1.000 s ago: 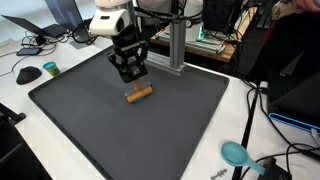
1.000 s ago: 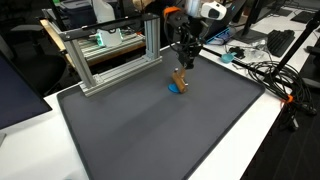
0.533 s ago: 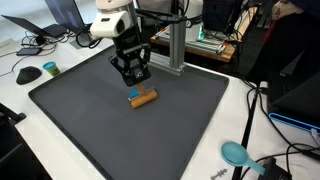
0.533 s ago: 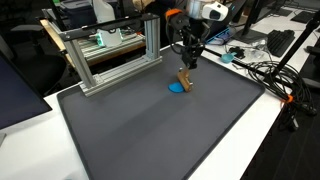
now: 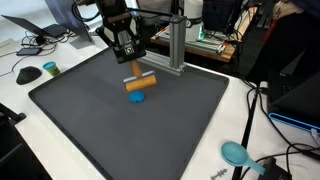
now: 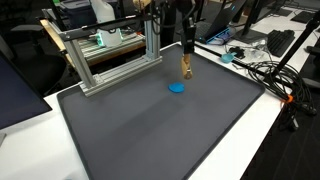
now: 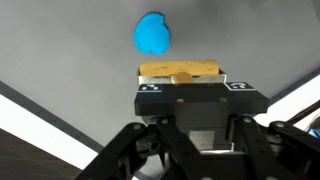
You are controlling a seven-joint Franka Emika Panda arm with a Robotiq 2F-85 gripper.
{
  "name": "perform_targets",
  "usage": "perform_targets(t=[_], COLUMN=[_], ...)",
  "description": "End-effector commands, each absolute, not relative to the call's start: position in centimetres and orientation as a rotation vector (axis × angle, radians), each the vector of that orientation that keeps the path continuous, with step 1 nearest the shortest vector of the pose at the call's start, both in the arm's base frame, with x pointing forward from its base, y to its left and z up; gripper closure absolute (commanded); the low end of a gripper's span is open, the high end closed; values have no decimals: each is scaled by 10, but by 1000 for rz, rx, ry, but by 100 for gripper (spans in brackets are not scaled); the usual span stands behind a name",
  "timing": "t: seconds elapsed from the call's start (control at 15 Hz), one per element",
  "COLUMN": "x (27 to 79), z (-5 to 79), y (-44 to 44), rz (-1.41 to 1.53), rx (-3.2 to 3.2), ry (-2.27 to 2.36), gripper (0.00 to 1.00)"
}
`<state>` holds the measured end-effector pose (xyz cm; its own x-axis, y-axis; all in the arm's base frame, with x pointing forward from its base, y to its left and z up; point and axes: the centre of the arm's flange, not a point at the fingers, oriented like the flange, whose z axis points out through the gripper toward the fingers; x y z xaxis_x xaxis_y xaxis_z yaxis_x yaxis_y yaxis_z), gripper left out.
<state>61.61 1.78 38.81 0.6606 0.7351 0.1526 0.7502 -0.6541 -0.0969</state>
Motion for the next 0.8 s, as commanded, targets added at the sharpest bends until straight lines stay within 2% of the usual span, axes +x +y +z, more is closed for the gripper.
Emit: perform_targets(t=[0.0,0.33,0.73], x=[580,575,573], z=[458,491,486], y=[24,51,74], rz=[-201,-183,-92], rx=[-2869,-3019,-3133], ry=[-964,-559,-66], gripper=[78,78,78])
